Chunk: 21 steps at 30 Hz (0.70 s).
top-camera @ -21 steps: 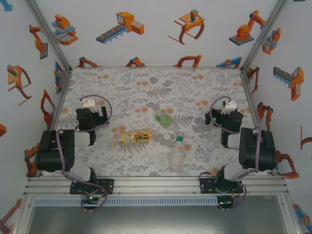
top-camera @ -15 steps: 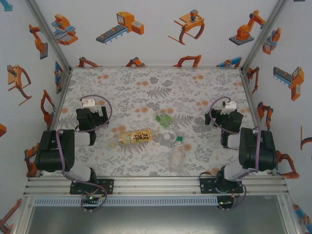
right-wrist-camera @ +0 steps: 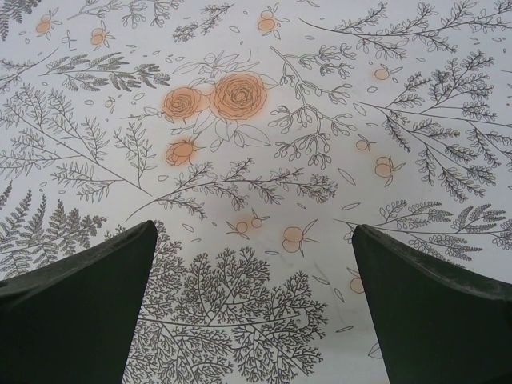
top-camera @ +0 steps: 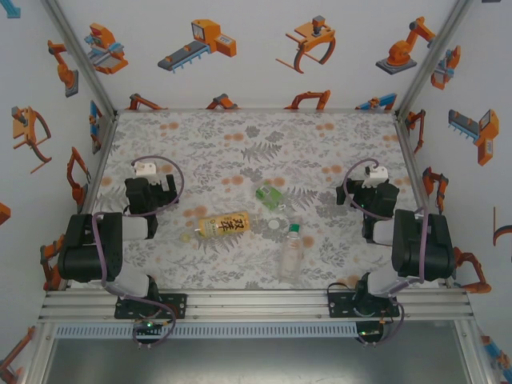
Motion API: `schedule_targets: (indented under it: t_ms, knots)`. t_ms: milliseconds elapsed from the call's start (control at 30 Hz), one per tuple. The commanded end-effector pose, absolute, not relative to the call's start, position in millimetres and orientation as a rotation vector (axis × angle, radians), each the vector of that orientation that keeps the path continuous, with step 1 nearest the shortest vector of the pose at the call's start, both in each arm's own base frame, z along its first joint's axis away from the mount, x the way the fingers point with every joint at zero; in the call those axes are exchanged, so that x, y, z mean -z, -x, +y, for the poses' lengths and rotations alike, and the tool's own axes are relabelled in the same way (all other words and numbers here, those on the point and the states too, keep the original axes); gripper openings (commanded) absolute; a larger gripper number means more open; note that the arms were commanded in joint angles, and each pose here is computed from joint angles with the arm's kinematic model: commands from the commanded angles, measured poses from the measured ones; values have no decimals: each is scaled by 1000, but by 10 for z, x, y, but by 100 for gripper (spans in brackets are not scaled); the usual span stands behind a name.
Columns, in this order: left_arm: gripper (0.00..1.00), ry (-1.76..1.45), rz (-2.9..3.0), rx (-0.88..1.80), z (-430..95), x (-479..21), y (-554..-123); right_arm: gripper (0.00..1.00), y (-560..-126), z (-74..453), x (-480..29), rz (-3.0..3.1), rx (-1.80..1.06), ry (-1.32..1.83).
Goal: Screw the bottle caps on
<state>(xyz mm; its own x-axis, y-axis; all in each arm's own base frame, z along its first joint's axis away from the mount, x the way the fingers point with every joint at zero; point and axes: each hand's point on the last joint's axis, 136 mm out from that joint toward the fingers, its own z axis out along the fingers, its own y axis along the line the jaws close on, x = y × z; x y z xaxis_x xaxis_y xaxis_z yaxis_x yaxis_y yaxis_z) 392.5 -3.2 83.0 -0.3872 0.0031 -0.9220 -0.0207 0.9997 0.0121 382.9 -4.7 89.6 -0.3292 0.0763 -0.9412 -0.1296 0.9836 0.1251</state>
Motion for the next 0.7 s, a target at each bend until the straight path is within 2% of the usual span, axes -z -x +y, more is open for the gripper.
schedule_targets:
  t_ms: [0,667]
  knots:
    - [97,28,1954,-15,-26,-890,-3981,99,-3861,-7,-952,1873,-207,73]
    - [97,29,1980,-9,-21,-961,-4010,99,-3881,-116,-1001,1877,-170,5]
